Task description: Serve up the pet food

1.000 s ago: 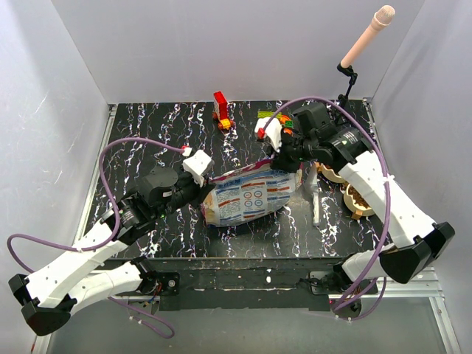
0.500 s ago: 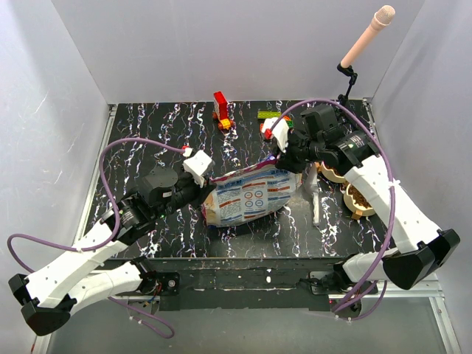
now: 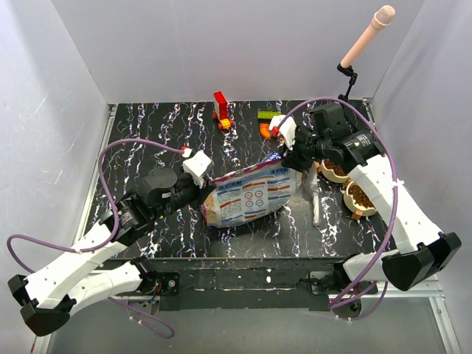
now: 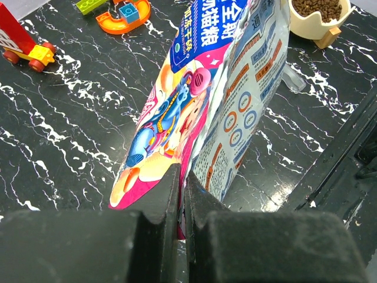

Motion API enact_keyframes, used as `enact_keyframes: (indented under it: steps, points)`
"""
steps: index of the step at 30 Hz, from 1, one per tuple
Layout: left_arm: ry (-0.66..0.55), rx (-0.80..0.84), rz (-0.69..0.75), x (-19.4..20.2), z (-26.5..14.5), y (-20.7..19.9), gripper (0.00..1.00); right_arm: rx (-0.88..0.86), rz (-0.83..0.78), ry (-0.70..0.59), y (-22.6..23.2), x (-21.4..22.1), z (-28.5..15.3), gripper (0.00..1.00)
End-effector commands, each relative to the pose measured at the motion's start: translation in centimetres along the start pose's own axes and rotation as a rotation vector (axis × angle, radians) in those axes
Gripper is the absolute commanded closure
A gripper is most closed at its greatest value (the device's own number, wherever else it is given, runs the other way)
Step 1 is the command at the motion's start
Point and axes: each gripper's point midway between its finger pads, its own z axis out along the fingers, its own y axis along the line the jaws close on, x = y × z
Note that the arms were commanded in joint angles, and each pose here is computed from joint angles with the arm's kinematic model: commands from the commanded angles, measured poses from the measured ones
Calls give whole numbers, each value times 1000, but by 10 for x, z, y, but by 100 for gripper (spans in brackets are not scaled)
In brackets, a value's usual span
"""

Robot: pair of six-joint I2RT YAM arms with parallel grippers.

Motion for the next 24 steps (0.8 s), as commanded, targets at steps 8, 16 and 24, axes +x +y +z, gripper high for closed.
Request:
enact_keyframes:
  steps: [8,16,24]
  points:
    - [-48,-64,-4,-14,-31,14,100,338,-17,285,-76,59,-34,98]
    - [-43,-70,26,-11,-35,17,100,405,30,239,-88,59,-49,84]
    - [-40,-61,30,-12,-34,15,100,457,30,285,-99,71,-57,76]
